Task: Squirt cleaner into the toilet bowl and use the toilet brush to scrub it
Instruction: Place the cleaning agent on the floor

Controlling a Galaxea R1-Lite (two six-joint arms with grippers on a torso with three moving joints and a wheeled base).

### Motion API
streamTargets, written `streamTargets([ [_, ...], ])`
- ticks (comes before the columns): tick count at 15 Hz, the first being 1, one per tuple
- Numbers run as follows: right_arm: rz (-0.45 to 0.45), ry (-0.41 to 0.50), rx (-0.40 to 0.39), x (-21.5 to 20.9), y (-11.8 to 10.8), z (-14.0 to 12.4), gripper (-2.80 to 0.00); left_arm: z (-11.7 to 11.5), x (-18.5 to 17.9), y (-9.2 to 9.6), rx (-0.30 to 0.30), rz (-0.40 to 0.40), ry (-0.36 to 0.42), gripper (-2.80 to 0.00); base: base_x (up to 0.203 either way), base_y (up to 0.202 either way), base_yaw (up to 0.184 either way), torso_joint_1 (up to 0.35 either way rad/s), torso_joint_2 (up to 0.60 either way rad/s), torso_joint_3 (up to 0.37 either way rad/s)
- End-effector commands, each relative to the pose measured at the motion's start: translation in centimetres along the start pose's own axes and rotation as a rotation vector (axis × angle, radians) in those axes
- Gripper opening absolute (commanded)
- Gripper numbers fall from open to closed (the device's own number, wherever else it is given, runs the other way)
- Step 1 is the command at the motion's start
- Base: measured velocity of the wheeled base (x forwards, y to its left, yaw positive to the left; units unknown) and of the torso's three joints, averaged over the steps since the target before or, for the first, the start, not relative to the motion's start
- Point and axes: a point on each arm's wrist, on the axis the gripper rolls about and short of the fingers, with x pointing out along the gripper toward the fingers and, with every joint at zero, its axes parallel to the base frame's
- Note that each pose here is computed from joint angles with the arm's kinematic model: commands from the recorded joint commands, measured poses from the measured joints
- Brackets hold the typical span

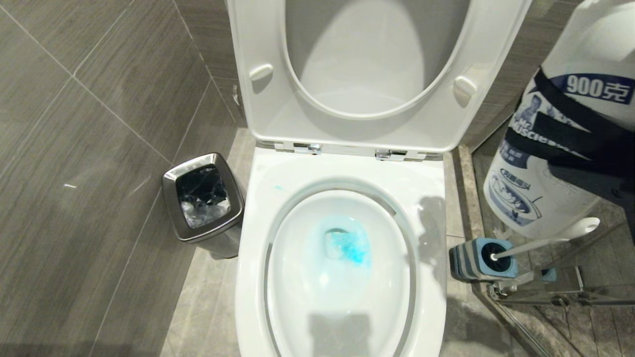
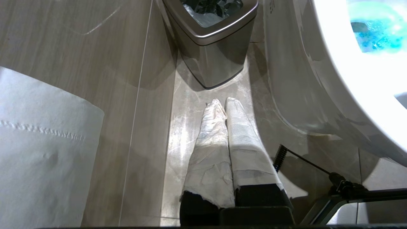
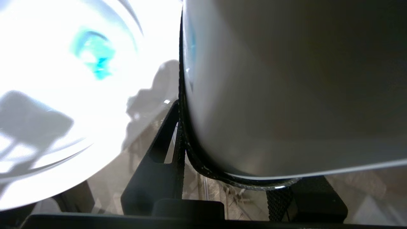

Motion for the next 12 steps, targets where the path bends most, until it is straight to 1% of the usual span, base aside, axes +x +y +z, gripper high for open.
streamTargets([
  [1,-0.09,-0.029,0.071,-1.3,-2.1,-2.8,-2.8,0.0,0.0,0.0,0.001,0.0,0.0,-2.8,0.0,0.0,0.0,0.0,0.0,0.0],
  [3,-0.15,-0.041,0.116,-1.8,-3.0,-4.8,-2.8,0.0,0.0,0.0,0.001,0.001,0.0,-2.8,0.0,0.0,0.0,0.0,0.0,0.0],
  [4,-0.165,-0.037,0.118,-1.9,-3.1,-5.8,-2.8,0.0,0.0,0.0,0.001,0.001,0.0,-2.8,0.0,0.0,0.0,0.0,0.0,0.0],
  [6,-0.175,-0.011,0.129,-1.5,-2.6,-8.1,-2.8,0.0,0.0,0.0,0.001,0.002,0.0,-2.8,0.0,0.0,0.0,0.0,0.0,0.0],
  [8,-0.168,-0.015,0.149,-1.6,-2.6,-9.8,-2.8,0.0,0.0,0.0,0.001,0.002,0.0,-2.8,0.0,0.0,0.0,0.0,0.0,0.0],
  [10,-0.201,0.004,0.152,-1.2,-2.7,-9.7,-2.8,0.0,0.0,0.0,0.001,0.002,0.0,-2.8,0.0,0.0,0.0,0.0,0.0,0.0],
  [12,-0.22,0.033,0.14,-0.2,-2.2,-8.5,-2.8,0.0,0.0,0.0,0.001,0.001,0.0,-2.8,0.0,0.0,0.0,0.0,0.0,0.0],
])
